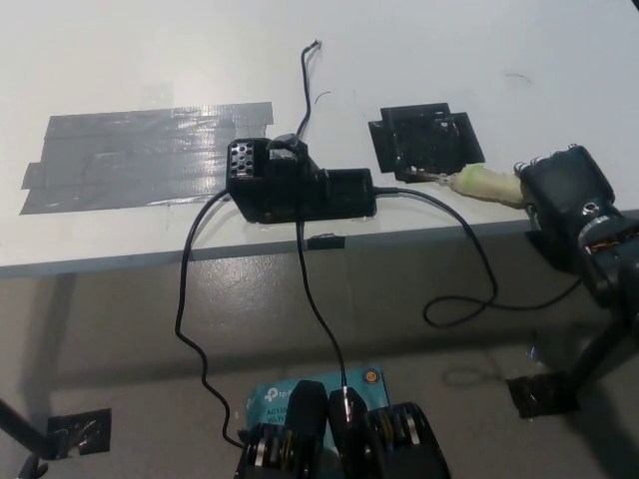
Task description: The robot uses its right hand to grab and lift the soldering gun kept on the middle of the table and puts it in its base
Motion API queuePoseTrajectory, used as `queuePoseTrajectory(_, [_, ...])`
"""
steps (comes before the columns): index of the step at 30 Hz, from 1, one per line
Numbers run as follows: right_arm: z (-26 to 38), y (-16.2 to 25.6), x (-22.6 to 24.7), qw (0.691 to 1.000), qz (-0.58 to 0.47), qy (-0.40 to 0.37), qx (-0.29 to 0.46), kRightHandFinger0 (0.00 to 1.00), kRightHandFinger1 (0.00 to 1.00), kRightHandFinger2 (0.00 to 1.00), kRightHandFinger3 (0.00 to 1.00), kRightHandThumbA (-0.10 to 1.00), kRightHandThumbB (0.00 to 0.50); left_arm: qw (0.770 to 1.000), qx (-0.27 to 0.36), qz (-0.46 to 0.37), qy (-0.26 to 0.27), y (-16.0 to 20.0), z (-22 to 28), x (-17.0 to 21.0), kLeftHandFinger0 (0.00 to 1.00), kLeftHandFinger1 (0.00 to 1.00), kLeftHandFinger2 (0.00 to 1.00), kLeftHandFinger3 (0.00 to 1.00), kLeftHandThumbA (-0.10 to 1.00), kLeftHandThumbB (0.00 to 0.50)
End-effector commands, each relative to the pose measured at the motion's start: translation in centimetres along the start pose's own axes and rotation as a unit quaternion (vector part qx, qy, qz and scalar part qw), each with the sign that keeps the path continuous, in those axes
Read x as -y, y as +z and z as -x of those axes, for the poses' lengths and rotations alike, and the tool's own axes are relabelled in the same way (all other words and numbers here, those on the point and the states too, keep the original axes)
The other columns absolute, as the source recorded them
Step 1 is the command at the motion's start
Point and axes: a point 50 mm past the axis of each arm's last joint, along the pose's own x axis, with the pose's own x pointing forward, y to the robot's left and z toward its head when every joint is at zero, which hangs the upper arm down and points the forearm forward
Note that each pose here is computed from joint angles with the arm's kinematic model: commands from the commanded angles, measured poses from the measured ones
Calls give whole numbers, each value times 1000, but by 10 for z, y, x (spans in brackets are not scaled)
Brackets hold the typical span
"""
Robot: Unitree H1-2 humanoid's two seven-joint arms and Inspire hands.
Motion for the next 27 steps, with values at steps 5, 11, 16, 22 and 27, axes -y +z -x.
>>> queuePoseTrajectory(5, [4, -21, 3, 993, -117, 2, -30, 0, 269, 518, 371, -100, 7, 1000, 16, -19, -6, 3, 4, -13, 1000, 1000, 1000, 1000, 1000, 484])
queuePoseTrajectory(11, [5, -32, 19, 985, -164, -28, -31, 0, 296, 643, 209, -100, 0, 1000, 12, -17, 0, 5, 7, -14, 1000, 1000, 1000, 1000, 1000, 427])
queuePoseTrajectory(16, [6, -38, 36, 980, -186, -49, -42, 0, 247, 553, 154, -100, 0, 1000, 8, -18, 1, 2, 4, -16, 1000, 1000, 1000, 1000, 1000, 402])
queuePoseTrajectory(22, [8, -40, 54, 968, -227, -100, -45, 0, 323, 682, 572, -100, 0, 1000, 7, -9, 0, 1, 4, -15, 1000, 1000, 1000, 1000, 1000, 500])
queuePoseTrajectory(27, [5, -36, 64, 962, -237, -133, -15, 0, 307, 665, 521, -100, 5, 1000, 4, -9, 1, 3, 8, -14, 1000, 1000, 1000, 1000, 1000, 500])
